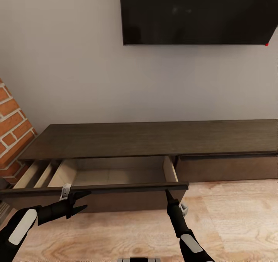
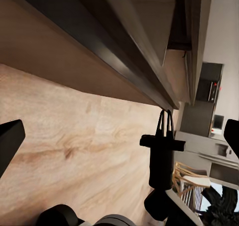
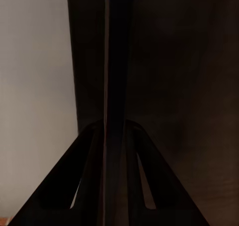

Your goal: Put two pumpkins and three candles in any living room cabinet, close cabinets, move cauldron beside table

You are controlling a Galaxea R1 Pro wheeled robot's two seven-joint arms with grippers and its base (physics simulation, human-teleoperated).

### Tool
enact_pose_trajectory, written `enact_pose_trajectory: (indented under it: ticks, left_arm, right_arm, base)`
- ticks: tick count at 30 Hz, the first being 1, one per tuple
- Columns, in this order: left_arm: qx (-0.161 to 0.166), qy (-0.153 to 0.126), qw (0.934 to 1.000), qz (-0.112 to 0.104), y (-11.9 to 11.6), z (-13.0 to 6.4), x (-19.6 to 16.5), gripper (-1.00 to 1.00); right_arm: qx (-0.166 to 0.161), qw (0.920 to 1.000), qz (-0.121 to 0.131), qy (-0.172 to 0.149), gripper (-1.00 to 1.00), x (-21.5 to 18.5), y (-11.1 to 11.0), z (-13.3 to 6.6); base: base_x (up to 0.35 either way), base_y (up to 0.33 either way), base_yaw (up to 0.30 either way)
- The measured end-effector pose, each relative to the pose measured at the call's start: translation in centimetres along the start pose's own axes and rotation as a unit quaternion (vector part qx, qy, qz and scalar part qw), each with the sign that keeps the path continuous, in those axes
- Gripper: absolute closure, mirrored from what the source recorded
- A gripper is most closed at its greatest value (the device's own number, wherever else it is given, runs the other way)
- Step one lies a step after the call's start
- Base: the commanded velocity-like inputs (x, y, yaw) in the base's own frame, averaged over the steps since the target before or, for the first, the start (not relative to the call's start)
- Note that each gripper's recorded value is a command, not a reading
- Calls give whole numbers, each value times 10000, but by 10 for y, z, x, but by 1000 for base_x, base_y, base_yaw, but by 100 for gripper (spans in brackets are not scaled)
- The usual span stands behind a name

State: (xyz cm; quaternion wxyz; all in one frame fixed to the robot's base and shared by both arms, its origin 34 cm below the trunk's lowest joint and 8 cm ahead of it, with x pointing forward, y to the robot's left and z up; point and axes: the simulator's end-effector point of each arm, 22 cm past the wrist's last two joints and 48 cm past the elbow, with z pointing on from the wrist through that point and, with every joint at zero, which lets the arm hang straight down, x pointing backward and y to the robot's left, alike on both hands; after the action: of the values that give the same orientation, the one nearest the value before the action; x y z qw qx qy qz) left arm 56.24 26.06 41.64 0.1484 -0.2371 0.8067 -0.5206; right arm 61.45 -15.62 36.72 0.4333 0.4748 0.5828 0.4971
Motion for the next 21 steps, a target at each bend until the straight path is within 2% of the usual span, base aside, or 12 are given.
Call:
enact_pose_trajectory:
  ticks: [21]
  left_arm:
    - [0,0,10000,0,0,0,0,-100]
  right_arm:
    - [-1,10000,10,1,100,0,0,0]
  base:
    - [-66,0,0]
